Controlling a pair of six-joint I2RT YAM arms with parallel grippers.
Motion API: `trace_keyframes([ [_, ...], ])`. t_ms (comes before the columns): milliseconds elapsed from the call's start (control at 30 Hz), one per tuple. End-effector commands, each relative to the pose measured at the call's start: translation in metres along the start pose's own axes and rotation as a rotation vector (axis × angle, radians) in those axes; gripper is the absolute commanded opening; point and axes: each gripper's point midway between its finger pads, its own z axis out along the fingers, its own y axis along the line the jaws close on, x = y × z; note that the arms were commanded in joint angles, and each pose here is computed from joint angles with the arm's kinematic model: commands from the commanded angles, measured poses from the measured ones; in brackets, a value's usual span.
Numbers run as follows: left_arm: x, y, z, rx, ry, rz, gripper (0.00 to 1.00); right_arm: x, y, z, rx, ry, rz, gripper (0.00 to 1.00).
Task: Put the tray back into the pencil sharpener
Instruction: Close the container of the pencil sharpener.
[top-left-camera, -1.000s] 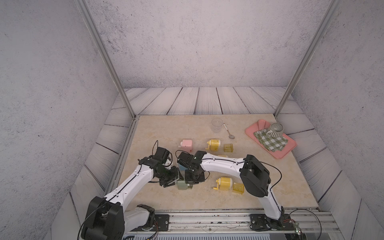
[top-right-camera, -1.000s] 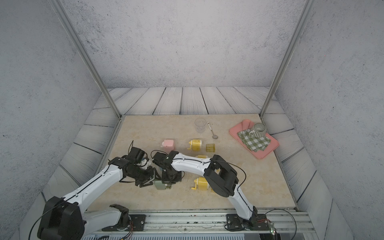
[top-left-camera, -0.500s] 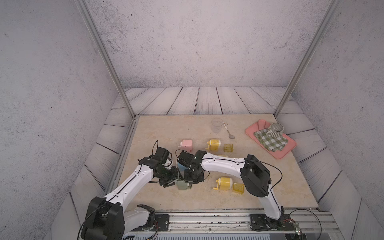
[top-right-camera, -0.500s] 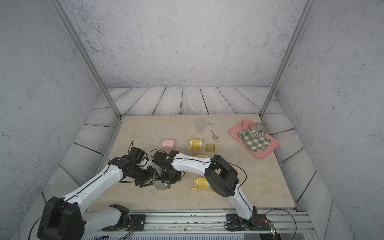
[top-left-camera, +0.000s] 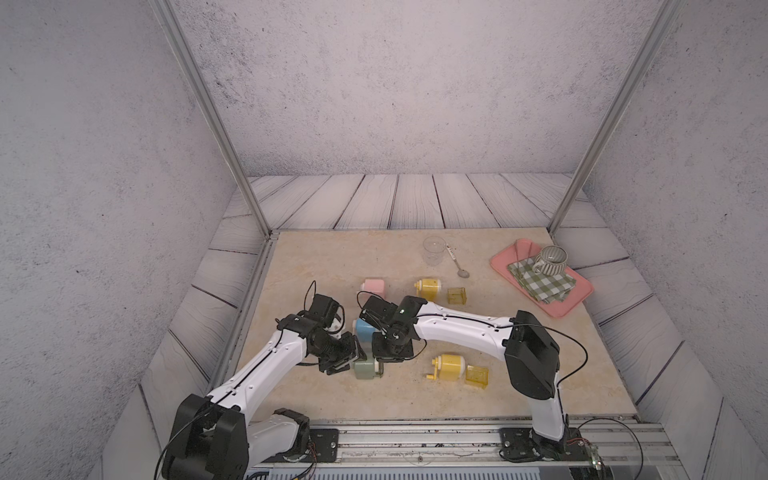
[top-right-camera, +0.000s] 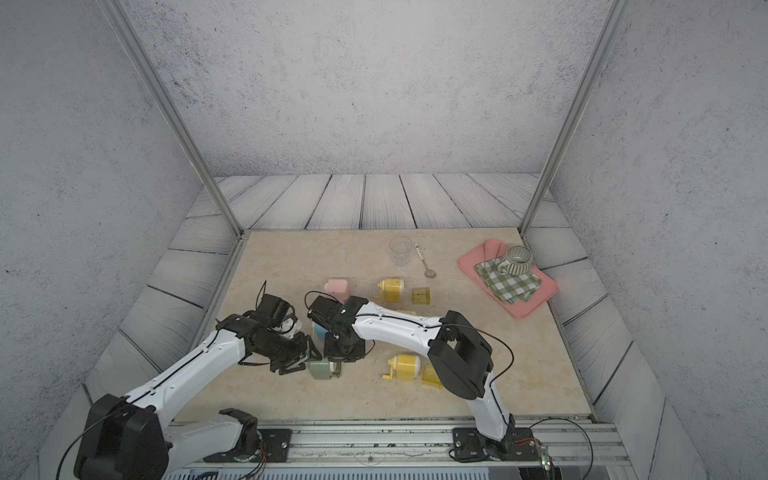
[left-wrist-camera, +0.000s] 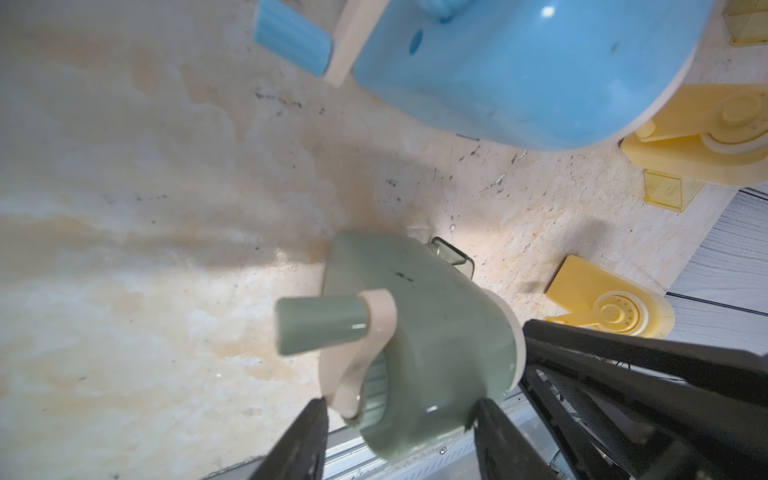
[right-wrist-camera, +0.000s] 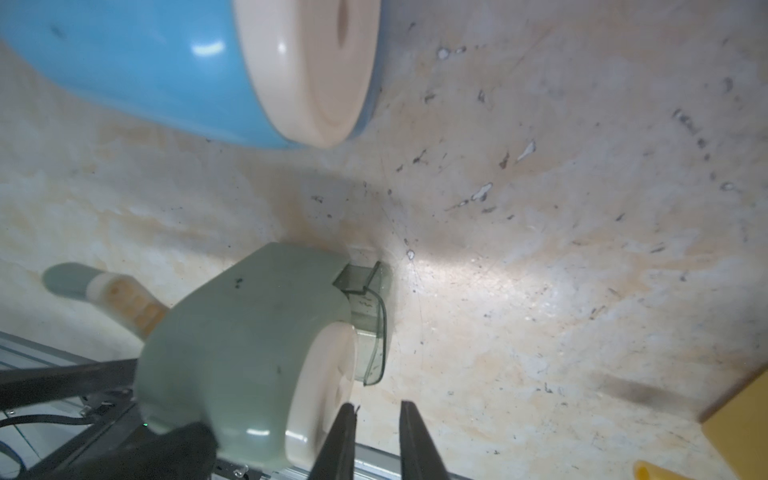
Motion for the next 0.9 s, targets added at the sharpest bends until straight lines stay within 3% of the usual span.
trace_keyframes([
  [0, 0.007, 0.013, 0.002, -0.058, 0.014, -0.011, 0.59, -0.003, -0.017, -0.024, 0.02, -0.048, 0.021, 0.22],
  [333, 0.006, 0.013, 0.001, -0.064, 0.003, -0.015, 0.59, 0.004, -0.035, 0.009, -0.013, 0.042, 0.116, 0.0],
  [867, 0.006, 0.014, 0.003, -0.064, 0.014, -0.017, 0.58, 0.006, -0.012, 0.043, -0.105, 0.125, 0.126, 0.0],
])
